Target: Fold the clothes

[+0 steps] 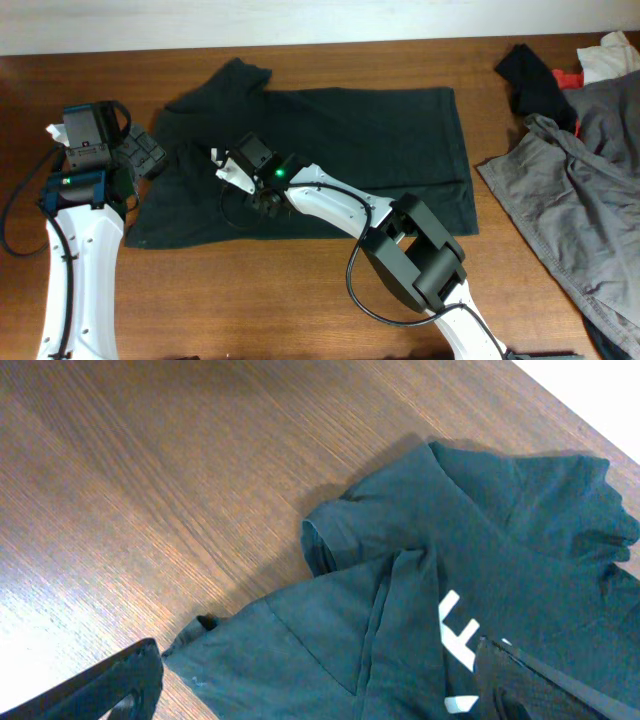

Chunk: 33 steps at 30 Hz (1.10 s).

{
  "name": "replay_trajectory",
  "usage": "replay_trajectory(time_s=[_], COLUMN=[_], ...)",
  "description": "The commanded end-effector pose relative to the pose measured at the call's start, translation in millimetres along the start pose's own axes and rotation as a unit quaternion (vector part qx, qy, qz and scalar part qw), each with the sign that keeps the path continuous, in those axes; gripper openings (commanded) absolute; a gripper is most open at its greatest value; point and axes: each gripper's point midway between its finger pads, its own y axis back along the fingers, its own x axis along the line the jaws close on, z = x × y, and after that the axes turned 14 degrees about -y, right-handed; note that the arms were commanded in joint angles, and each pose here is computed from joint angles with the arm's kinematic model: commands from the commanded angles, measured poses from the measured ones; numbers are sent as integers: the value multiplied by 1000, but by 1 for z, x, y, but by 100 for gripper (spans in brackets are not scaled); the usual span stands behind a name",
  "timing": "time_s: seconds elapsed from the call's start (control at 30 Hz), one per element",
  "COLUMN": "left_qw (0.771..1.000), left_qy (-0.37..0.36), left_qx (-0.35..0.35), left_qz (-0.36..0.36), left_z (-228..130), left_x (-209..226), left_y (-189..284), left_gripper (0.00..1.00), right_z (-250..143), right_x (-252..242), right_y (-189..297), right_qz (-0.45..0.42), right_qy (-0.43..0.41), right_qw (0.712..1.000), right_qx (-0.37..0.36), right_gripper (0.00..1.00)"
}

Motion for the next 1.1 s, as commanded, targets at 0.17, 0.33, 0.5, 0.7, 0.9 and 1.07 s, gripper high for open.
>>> replay_trajectory(time_s=[0.17, 0.33, 0.5, 0.7, 0.9, 1.07], left_qw=[1000, 1000, 1000, 1000, 1000, 1000], left_qy=[3, 3, 3, 3, 3, 3], left_qx=[-9, -9, -9, -9, -9, -9], left_qz=[6, 6, 6, 6, 6, 6], left_z=[6, 6, 6, 6, 6, 6], left_x=[3, 3, 3, 3, 3, 3], left_y=[4, 4, 4, 4, 4, 4], left_gripper=[99, 99, 99, 99, 99, 99], right_z=[3, 4, 6, 8, 10, 8], right_x=[-28, -41, -48, -50, -50, -47], right_y=[-3, -3, -3, -4, -4, -4], right_qz=[-25, -30, -33, -34, -34, -28], right_qy=[-18, -29, -34, -35, -35, -39], right_qw=[999, 999, 999, 998, 998, 999], right_qx=[-9, -14, -21, -26, -31, -27], right_gripper=[52, 52, 53, 58, 58, 51])
